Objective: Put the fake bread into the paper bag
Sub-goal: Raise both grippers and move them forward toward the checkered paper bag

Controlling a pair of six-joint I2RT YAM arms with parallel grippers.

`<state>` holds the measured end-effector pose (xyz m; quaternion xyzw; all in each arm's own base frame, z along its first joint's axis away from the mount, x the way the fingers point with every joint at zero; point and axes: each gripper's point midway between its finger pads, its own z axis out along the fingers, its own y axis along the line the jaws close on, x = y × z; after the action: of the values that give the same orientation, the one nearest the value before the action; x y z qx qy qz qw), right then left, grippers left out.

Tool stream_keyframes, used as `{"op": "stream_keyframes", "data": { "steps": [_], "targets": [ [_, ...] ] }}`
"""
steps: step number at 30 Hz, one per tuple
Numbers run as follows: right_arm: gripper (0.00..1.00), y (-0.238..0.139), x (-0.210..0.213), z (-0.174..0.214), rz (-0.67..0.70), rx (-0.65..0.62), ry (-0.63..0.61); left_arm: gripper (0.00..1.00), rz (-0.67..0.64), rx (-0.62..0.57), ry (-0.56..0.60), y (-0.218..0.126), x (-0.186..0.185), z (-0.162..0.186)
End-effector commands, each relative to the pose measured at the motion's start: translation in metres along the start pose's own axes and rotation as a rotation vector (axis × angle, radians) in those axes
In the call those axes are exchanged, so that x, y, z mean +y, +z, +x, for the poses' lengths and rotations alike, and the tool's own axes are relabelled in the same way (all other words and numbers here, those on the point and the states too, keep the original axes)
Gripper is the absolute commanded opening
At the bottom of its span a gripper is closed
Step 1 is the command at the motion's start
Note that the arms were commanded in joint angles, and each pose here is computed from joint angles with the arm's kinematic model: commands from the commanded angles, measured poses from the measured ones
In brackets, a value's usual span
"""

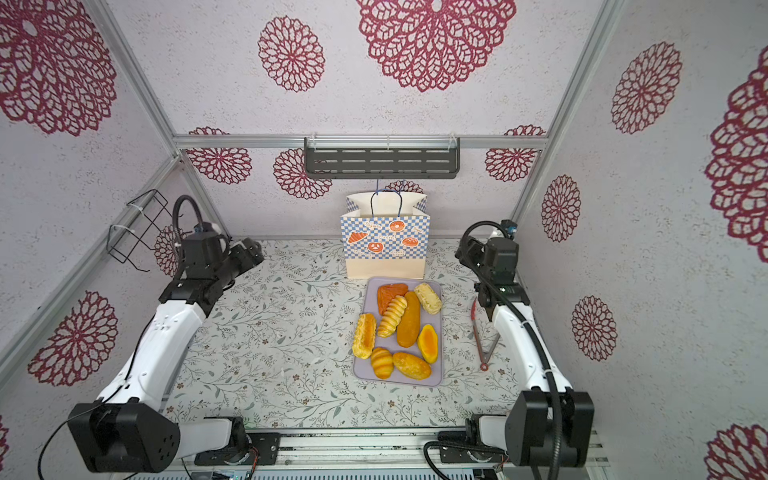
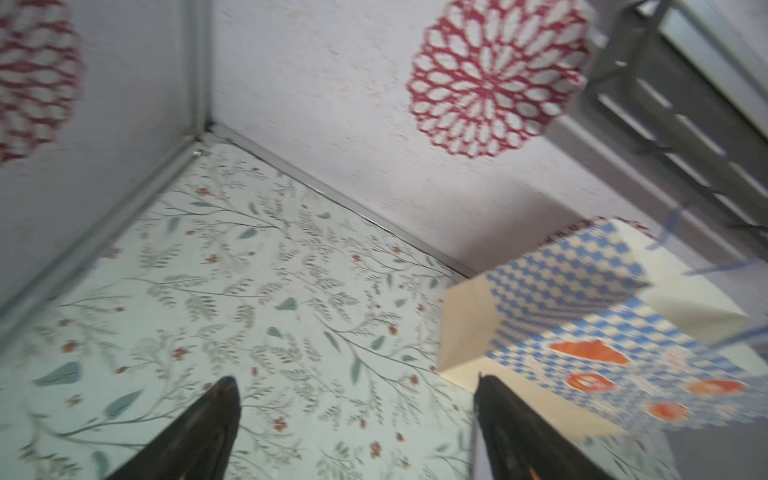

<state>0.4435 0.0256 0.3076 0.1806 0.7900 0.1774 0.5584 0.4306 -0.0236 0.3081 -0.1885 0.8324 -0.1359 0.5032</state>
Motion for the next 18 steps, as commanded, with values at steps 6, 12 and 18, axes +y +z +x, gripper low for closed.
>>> {"op": "stream_keyframes", "data": {
  "steps": [6,12,18],
  "targets": [
    [0.79,0.021,0.112,0.025,-0.194,0.189,-0.131,0.83,0.203,0.186,0.263,0.033,-0.112,0.014],
    [0.77,0.03,0.145,0.015,-0.227,0.163,-0.17,0.81,0.214,0.211,0.355,0.075,-0.144,0.013],
    [0.7,0.033,0.158,0.02,-0.261,0.21,-0.141,0.76,0.38,0.205,0.548,0.108,-0.189,0.035]
  ]
}}
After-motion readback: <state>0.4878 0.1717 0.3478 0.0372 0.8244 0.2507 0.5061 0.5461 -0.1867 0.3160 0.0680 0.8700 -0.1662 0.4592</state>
